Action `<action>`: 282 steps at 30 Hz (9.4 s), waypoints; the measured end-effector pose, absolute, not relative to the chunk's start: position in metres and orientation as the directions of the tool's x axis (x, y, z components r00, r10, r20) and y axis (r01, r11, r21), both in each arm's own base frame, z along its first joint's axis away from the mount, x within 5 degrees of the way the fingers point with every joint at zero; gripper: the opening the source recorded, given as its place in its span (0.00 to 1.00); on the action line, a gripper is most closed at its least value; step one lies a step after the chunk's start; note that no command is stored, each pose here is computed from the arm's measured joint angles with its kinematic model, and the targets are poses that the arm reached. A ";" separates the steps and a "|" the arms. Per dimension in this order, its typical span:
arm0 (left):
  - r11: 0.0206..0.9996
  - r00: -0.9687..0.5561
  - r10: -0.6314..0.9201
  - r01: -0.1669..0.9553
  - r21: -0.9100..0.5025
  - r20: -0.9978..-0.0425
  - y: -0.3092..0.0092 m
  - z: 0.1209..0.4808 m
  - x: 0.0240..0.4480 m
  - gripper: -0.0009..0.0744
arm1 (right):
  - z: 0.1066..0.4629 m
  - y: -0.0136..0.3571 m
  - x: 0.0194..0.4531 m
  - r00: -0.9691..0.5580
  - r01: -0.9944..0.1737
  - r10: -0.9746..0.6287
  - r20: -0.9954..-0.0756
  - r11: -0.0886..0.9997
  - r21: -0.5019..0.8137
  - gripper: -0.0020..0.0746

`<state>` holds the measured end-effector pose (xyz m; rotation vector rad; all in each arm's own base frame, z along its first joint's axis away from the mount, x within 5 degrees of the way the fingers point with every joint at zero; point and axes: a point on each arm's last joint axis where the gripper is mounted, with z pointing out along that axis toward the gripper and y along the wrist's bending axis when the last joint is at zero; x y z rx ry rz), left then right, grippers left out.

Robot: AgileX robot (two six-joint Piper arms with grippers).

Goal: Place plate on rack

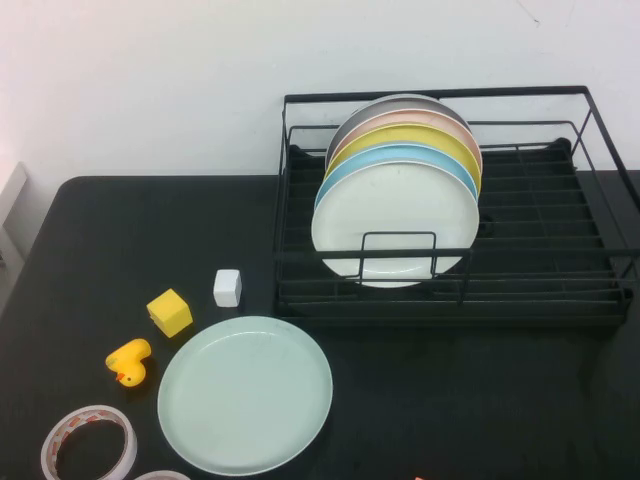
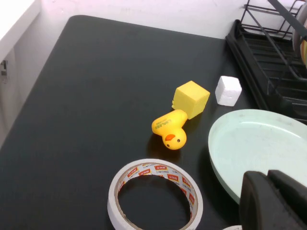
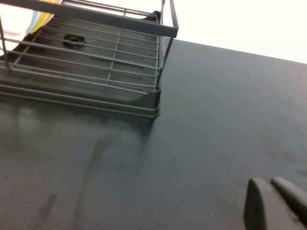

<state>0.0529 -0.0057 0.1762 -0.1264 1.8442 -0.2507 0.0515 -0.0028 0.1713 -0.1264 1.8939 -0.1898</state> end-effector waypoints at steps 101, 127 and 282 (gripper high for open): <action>0.978 -0.759 0.048 0.169 -0.126 -0.649 -0.046 0.301 0.164 0.17 | 0.190 0.026 0.054 -0.229 -0.125 0.629 -0.742 0.738 0.664 0.02; 0.992 -0.970 -0.013 0.017 -0.121 -0.244 -0.103 0.165 0.287 0.66 | 0.187 0.029 0.052 -0.278 -0.142 0.590 -0.758 0.755 0.640 0.02; 0.750 -0.126 -0.138 0.635 -0.187 -0.982 -0.125 0.331 0.144 0.03 | 0.333 0.148 0.261 -0.399 -0.917 -0.457 -0.795 0.206 0.342 0.20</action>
